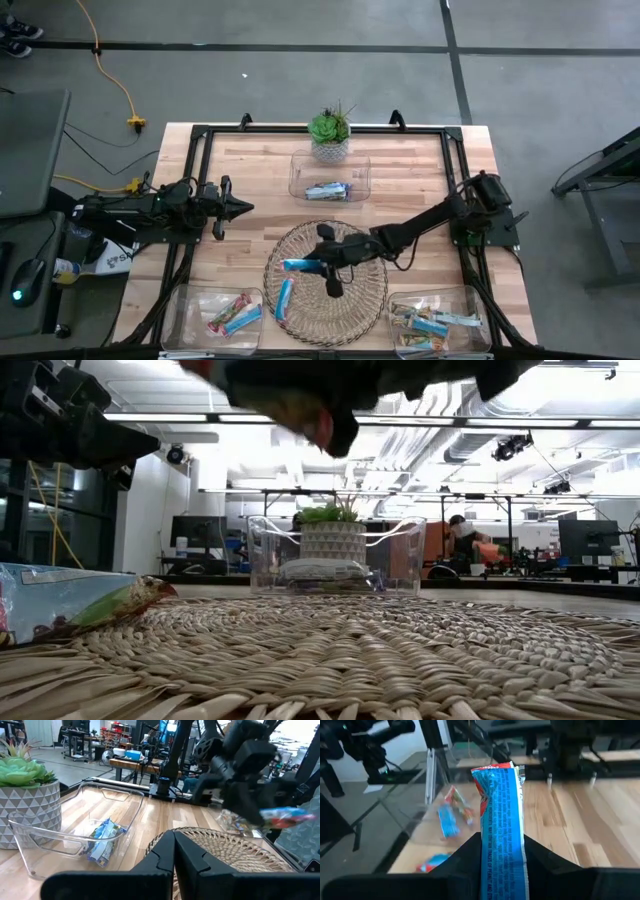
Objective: Pick and place Granola Bars by type
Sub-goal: Put the red granola bar into the bottom left transparent bin
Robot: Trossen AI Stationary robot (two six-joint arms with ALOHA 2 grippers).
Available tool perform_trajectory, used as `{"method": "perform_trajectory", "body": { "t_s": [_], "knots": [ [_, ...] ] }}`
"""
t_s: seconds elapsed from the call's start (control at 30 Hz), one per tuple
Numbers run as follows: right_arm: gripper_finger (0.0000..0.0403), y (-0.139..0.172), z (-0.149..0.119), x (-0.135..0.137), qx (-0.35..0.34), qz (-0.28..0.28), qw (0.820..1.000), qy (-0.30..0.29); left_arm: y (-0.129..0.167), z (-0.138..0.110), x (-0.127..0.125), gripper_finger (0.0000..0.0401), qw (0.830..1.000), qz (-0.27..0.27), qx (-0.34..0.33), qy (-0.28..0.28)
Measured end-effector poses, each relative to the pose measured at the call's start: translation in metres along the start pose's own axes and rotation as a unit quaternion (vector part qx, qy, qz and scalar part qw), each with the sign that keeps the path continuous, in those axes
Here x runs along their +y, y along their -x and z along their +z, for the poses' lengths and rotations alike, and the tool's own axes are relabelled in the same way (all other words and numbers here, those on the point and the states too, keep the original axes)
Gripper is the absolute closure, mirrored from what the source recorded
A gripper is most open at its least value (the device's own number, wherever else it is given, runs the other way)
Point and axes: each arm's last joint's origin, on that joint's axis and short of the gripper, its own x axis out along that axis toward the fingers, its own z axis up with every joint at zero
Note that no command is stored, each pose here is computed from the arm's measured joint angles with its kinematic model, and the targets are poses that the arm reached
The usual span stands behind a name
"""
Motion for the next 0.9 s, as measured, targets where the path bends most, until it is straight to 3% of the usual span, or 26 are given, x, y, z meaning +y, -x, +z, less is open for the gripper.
{"method": "perform_trajectory", "body": {
  "t_s": [0.2, 0.53, 0.7, 0.9],
  "knots": [
    [0.0309, -0.004, 0.033, 0.022, -0.051, 0.008, 0.998, 0.026, 0.0, 0.0, 0.0, 0.04, 1.0, 0.0, 0.0, 0.0],
    [0.0309, -0.014, 0.115, 0.047, -0.106, -0.005, 0.992, 0.068, 0.0, 0.0, 0.0, 0.04, 1.0, 0.0, 0.0, 0.0],
    [0.0309, -0.028, 0.139, 0.053, -0.136, -0.004, 0.988, 0.067, 0.0, 0.0, 0.0, 0.04, 1.0, 0.0, 0.0, 0.0],
    [0.0309, -0.064, 0.138, 0.06, -0.145, 0.018, 0.987, 0.066, 0.0, 0.0, 0.0, 0.04, 1.0, 0.0, 0.0, 0.0]
  ]
}}
